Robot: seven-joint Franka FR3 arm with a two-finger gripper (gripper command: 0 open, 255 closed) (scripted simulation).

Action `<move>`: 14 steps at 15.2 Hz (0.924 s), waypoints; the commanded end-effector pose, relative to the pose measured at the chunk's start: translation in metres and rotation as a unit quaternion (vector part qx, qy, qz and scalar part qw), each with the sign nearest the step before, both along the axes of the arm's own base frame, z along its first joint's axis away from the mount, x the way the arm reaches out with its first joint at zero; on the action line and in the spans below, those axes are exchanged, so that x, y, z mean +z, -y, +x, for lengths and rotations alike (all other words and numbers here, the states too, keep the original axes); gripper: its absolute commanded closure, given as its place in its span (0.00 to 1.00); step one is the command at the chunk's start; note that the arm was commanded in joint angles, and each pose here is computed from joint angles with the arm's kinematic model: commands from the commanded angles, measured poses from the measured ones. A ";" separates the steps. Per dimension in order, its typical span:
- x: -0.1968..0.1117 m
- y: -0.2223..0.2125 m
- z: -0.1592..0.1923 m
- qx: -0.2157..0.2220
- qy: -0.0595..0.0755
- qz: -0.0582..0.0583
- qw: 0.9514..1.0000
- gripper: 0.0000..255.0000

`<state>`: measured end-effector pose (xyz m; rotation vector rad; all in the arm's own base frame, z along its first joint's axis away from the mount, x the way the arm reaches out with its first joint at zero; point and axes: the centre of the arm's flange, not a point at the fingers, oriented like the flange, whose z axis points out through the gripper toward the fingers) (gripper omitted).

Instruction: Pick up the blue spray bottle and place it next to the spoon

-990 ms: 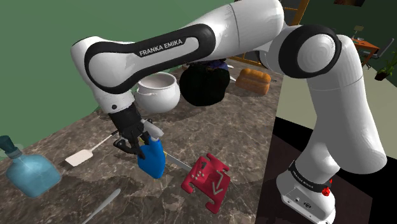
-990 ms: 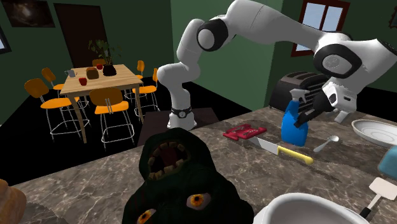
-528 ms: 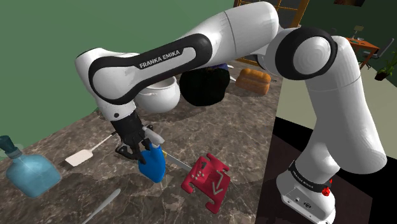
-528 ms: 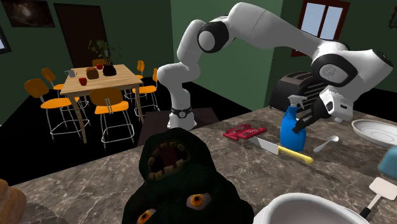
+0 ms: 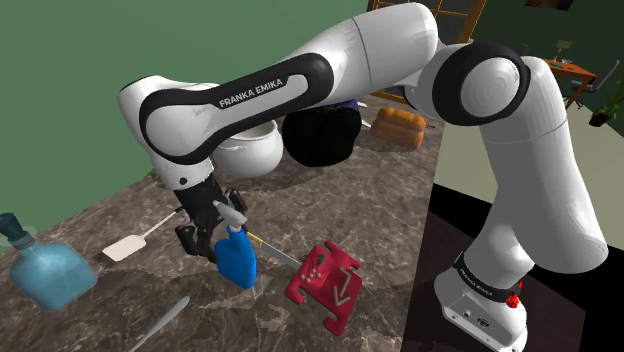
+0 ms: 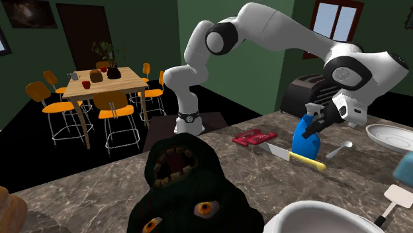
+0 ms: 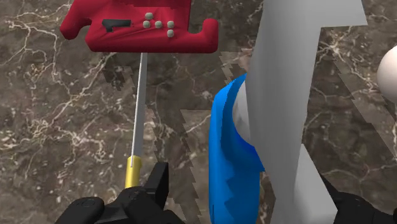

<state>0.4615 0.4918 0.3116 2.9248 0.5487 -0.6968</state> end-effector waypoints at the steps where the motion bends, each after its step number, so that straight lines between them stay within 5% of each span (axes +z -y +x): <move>1: 0.000 0.000 0.000 0.000 0.000 0.000 1.000 0.00; 6: 0.045 -0.008 0.021 0.000 0.000 0.000 1.000 0.00; 14: 0.045 -0.008 0.021 0.000 0.000 0.000 1.000 0.00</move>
